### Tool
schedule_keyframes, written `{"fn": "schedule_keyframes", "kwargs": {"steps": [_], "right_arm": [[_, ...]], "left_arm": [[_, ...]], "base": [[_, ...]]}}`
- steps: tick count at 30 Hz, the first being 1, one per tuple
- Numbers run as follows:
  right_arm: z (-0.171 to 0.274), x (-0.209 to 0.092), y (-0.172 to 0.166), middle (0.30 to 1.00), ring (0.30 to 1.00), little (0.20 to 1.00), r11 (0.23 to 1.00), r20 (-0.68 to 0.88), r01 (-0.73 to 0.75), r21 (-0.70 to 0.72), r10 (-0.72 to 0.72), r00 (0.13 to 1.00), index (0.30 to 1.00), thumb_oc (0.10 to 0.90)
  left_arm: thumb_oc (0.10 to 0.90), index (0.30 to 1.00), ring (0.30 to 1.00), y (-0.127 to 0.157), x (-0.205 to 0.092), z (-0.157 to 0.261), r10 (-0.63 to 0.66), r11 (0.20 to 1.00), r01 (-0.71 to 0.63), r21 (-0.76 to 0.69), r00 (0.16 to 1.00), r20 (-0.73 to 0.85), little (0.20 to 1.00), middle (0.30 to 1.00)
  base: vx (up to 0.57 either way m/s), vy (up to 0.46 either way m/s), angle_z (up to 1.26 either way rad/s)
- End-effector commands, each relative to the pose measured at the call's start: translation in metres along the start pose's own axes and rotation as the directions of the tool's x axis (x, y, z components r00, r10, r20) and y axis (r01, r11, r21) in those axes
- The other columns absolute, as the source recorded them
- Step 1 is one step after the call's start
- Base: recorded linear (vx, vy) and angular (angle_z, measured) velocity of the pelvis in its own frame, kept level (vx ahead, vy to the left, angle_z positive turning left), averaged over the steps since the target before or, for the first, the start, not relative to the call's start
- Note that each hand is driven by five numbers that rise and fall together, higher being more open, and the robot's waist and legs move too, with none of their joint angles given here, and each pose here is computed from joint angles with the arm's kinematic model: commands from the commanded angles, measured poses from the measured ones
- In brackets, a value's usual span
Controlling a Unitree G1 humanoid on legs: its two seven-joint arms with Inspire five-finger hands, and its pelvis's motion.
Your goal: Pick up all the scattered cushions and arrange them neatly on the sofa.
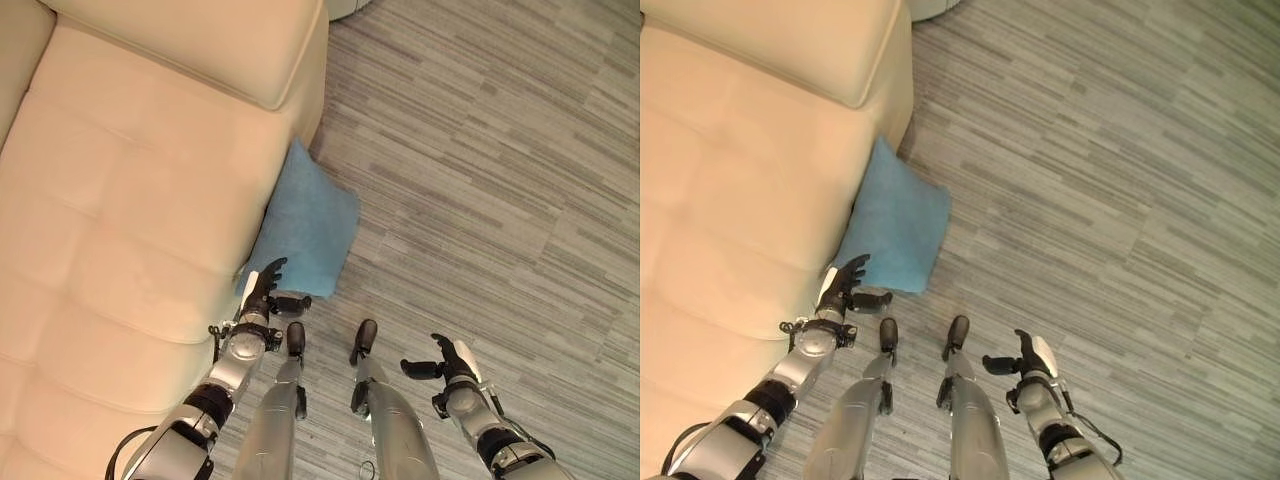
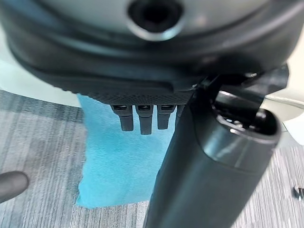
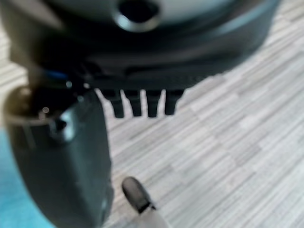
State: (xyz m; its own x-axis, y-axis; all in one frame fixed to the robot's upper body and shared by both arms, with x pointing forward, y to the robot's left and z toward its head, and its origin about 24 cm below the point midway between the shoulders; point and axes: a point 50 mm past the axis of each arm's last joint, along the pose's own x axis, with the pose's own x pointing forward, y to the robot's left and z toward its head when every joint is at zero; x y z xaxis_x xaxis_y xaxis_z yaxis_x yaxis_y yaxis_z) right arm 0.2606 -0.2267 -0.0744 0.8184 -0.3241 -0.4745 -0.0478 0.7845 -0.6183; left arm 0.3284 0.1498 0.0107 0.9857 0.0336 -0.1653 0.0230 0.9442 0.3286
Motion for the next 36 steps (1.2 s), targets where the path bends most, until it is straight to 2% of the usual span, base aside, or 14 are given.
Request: {"fn": "schedule_keyframes", "kwargs": {"steps": [1,11,21,32,36], "right_arm": [[0.004,0.004,-0.016,0.9,0.9,0.9,0.997,0.04,0.079,-0.014,-0.078,0.996,0.9,0.8],[0.043,0.01,-0.011,0.9,0.9,0.9,0.994,0.14,0.111,0.013,-0.111,0.984,0.9,0.8],[0.066,0.016,-0.022,0.9,0.9,0.9,0.987,0.179,0.155,0.038,-0.16,0.971,0.9,0.8],[0.067,0.013,-0.016,0.9,0.9,0.9,0.988,0.195,0.15,0.045,-0.156,0.968,0.9,0.8],[0.069,0.012,-0.013,0.9,0.9,0.9,0.988,0.206,0.147,0.04,-0.152,0.967,0.9,0.8]], "left_arm": [[0.8,0.9,0.9,0.013,0.009,0.037,0.085,0.996,-0.087,0.0,0.98,0.179,0.9,0.9],[0.8,0.9,0.9,0.038,0.028,0.069,0.259,0.963,-0.269,0.013,0.937,0.234,0.9,0.9],[0.8,0.9,0.9,0.06,0.038,0.089,0.338,0.93,-0.363,0.053,0.905,0.259,0.9,0.9],[0.8,0.9,0.9,0.084,0.04,0.103,0.441,0.879,-0.474,0.047,0.847,0.295,0.9,0.9],[0.8,0.9,0.9,0.084,0.039,0.102,0.469,0.867,-0.497,0.032,0.837,0.283,0.9,0.9]], "base": [[0.0,0.0,0.0],[0.0,-0.005,-0.02],[0.03,0.0,0.0],[0.02,0.008,0.0],[0.01,0.008,0.01]]}}
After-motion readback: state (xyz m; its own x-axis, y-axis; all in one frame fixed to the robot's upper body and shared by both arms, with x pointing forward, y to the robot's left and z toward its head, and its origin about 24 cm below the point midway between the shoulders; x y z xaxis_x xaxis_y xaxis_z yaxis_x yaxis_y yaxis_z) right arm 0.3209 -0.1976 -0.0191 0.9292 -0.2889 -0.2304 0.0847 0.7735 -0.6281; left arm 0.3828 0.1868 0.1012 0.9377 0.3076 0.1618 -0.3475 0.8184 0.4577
